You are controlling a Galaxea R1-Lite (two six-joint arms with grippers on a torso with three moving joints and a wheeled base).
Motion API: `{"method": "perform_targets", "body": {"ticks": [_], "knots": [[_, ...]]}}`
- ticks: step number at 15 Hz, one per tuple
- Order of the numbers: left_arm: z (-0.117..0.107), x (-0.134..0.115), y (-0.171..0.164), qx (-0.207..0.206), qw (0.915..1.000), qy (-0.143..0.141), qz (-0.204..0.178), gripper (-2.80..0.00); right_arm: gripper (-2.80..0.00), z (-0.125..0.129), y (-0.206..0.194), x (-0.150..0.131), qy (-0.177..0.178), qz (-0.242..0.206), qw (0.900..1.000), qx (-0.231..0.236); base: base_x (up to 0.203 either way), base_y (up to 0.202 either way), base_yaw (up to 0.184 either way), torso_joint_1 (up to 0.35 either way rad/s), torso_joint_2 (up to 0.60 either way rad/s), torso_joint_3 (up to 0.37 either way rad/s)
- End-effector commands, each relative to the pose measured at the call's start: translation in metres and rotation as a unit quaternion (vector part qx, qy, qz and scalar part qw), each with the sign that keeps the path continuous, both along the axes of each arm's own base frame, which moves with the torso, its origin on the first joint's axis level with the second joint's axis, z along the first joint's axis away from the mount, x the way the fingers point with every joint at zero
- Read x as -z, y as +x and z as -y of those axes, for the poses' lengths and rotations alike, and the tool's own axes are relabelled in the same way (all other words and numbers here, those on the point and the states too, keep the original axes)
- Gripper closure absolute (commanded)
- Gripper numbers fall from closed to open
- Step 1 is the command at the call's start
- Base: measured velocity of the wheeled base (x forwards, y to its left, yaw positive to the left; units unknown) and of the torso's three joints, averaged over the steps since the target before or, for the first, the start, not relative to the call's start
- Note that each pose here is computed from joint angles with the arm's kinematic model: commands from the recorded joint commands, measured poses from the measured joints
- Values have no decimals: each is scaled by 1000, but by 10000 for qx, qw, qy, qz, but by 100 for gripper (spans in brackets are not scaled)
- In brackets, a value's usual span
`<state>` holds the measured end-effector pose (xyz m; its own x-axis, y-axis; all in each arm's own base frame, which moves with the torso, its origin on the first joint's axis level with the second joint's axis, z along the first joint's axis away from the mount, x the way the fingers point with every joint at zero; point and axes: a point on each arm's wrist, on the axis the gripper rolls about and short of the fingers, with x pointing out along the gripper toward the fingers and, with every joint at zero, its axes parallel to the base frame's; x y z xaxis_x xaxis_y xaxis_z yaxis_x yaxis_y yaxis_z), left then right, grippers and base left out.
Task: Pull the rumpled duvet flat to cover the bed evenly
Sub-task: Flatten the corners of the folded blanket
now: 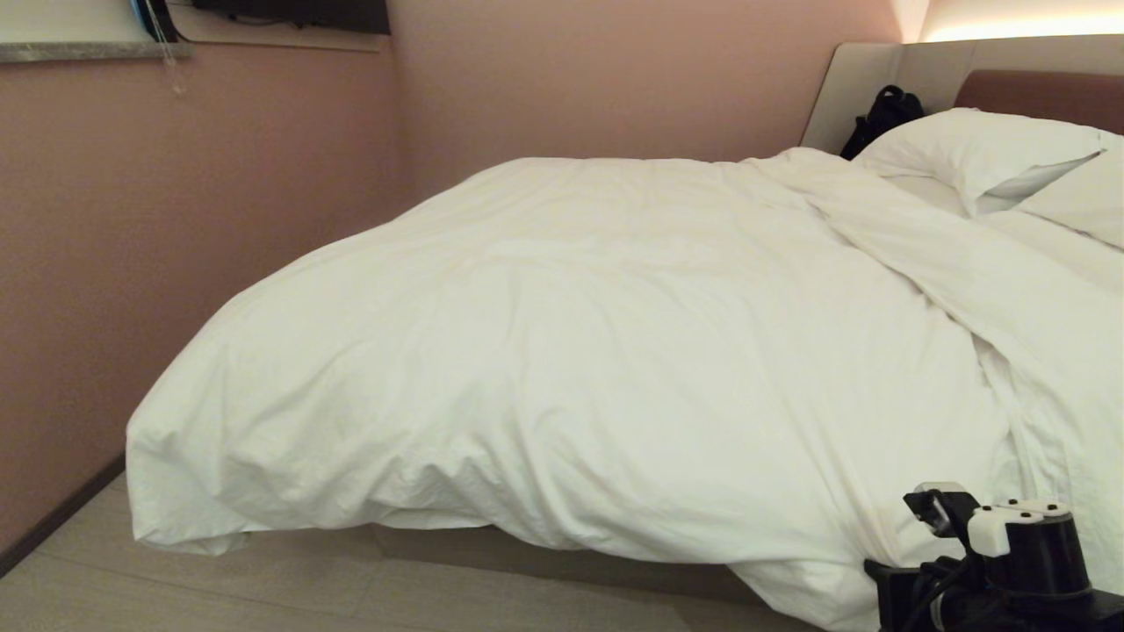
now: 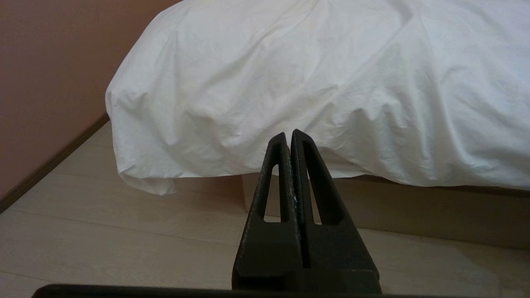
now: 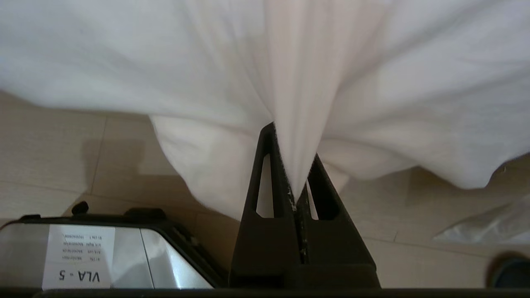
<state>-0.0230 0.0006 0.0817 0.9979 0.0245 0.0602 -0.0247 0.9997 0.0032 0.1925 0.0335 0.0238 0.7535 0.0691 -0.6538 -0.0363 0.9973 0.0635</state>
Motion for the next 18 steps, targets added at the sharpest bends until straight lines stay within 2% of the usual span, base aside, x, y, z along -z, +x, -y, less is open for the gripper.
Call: {"method": "perform_targets", "body": {"ticks": [1,5,14,15,18], "knots": [[0,0,0,0,10000,0,6,0,0,0,-2,6,-39,-174,9998,-5,0,0,0,0,0,0],[0,0,0,0,10000,0,6,0,0,0,-3,16,-112,-436,9990,11,0,0,0,0,0,0],[0,0,0,0,10000,0,6,0,0,-1,3,17,-66,-253,9996,43,0,0,0,0,0,0],[0,0,0,-7,10000,-1,6,0,-280,-1,3,17,-62,-231,9997,43,0,0,0,0,0,0],[0,0,0,0,10000,0,6,0,-280,-1,3,12,-16,-106,9999,63,0,0,0,0,0,0]]}}
